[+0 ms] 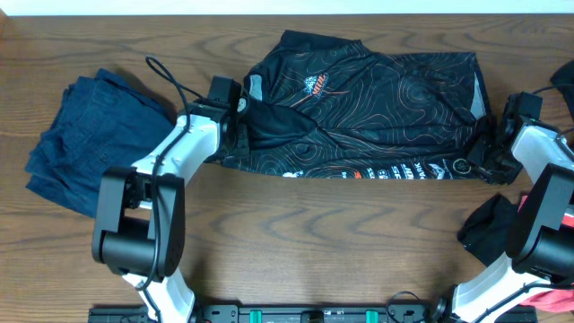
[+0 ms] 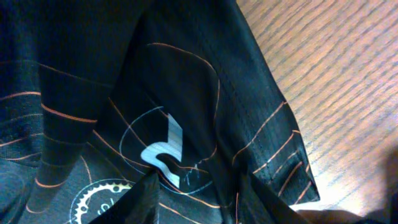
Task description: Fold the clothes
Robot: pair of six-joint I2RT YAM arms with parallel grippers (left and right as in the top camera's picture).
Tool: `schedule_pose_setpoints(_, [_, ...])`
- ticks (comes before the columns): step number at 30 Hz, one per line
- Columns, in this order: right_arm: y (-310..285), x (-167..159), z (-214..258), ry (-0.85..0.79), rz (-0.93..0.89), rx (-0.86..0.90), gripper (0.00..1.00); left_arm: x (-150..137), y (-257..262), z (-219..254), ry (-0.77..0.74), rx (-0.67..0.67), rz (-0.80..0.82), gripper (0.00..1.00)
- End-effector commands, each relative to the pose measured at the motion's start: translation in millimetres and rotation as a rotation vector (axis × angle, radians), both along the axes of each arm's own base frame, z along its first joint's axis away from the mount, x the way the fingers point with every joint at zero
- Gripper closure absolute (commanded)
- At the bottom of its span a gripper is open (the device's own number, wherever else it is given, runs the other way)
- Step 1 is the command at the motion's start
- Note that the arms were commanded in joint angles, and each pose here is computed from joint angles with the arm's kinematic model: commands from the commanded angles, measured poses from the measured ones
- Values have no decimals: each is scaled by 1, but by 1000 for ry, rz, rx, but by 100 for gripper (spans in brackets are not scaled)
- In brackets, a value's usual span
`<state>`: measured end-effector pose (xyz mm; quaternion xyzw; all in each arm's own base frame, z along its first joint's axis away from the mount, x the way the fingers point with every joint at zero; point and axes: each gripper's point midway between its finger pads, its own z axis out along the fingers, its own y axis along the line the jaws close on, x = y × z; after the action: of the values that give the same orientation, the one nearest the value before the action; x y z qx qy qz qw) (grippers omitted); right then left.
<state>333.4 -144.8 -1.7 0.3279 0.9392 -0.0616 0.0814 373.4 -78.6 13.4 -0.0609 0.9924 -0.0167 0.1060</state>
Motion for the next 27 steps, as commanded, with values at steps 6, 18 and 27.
schedule_pose_setpoints(6, [-3, -14, -8, 53, -4, -25, 87, -25, 3, -25, 131, 18, -8, 62])
schedule_pose_setpoints(18, [1, -65, -6, 264, -37, -28, 77, -82, 31, -21, 356, 152, -2, 94])
schedule_pose_setpoints(27, [13, -116, 5, 478, -53, 10, 97, -134, 42, -6, 574, 202, 12, 94])
